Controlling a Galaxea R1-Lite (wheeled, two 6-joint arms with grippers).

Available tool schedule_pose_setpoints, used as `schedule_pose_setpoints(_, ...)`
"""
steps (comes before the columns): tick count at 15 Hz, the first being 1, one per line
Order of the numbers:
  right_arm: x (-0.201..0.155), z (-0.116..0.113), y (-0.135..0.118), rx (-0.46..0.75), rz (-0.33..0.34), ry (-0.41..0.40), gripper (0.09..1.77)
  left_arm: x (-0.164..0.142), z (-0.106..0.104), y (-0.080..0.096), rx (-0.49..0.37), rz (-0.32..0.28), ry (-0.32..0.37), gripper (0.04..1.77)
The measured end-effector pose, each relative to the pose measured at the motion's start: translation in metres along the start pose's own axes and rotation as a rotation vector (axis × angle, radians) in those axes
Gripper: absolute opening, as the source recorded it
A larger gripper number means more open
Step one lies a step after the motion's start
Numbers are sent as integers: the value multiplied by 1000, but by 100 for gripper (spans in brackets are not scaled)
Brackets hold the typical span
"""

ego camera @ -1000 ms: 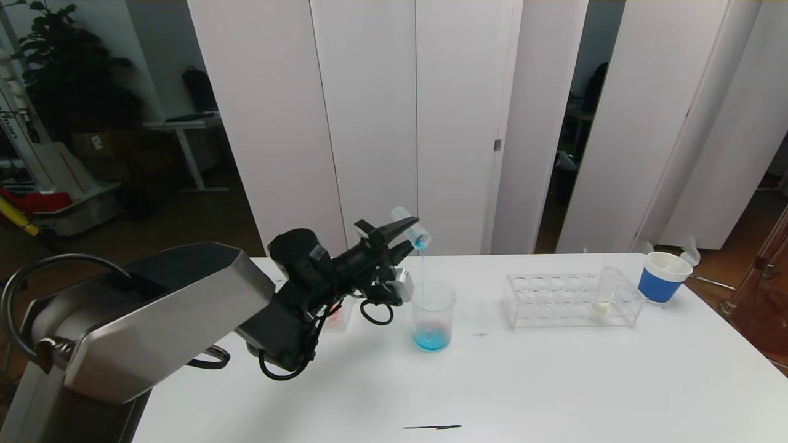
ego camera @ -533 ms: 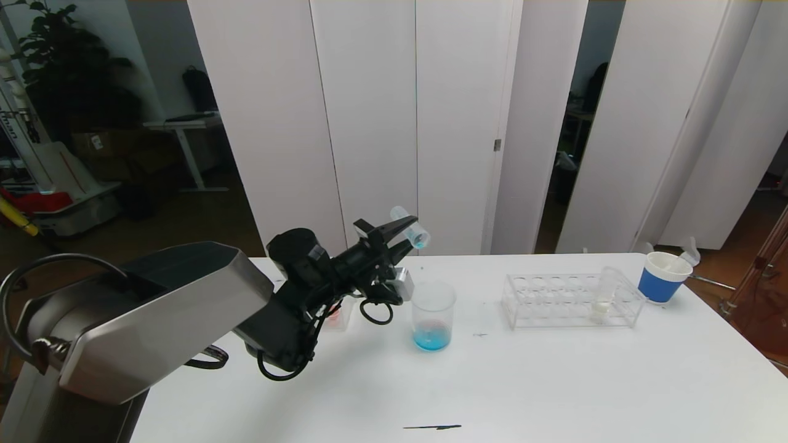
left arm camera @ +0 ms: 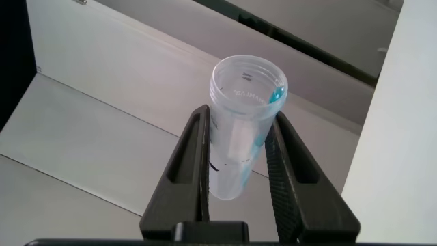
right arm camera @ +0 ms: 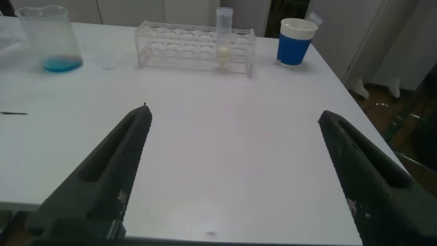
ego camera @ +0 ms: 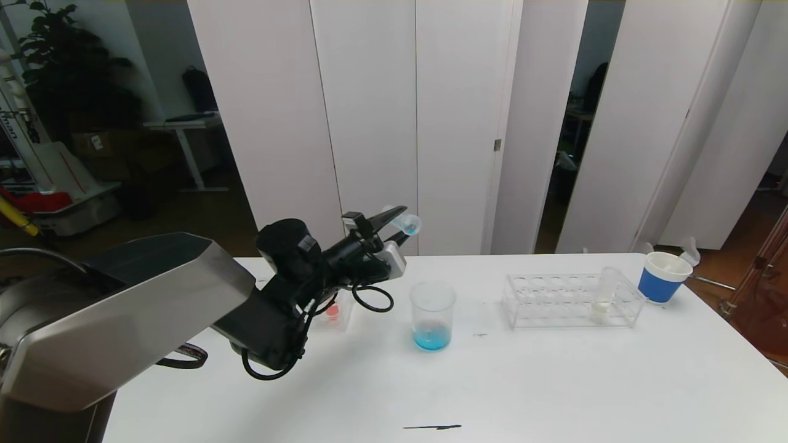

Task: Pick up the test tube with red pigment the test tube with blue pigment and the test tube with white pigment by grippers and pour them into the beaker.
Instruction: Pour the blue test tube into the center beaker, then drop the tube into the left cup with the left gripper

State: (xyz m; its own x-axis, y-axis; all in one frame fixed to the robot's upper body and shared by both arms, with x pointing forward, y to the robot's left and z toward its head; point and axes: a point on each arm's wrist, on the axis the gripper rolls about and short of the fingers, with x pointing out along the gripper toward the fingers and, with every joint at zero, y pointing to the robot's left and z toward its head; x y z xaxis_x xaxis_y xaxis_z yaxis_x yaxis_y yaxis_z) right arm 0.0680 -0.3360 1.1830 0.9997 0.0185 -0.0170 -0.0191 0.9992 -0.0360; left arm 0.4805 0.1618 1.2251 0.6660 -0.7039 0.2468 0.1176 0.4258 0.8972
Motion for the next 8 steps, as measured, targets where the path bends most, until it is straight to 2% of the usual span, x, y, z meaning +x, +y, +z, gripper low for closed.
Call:
schedule_pose_setpoints(2, 0, 0, 0, 0, 0, 0, 175, 0, 5, 9, -85, -12, 122, 58)
schedule_pose_setpoints(3, 0, 0, 0, 0, 0, 0, 175, -2, 7, 15, -123, -3, 214, 58)
schedule_pose_setpoints(4, 0, 0, 0, 0, 0, 0, 175, -3, 10, 22, -192, 19, 311, 58)
schedule_pose_setpoints(5, 0, 0, 0, 0, 0, 0, 175, -3, 15, 29, -286, 49, 378, 58)
schedule_pose_setpoints(8, 0, 0, 0, 0, 0, 0, 175, -1, 31, 45, -544, 98, 461, 58)
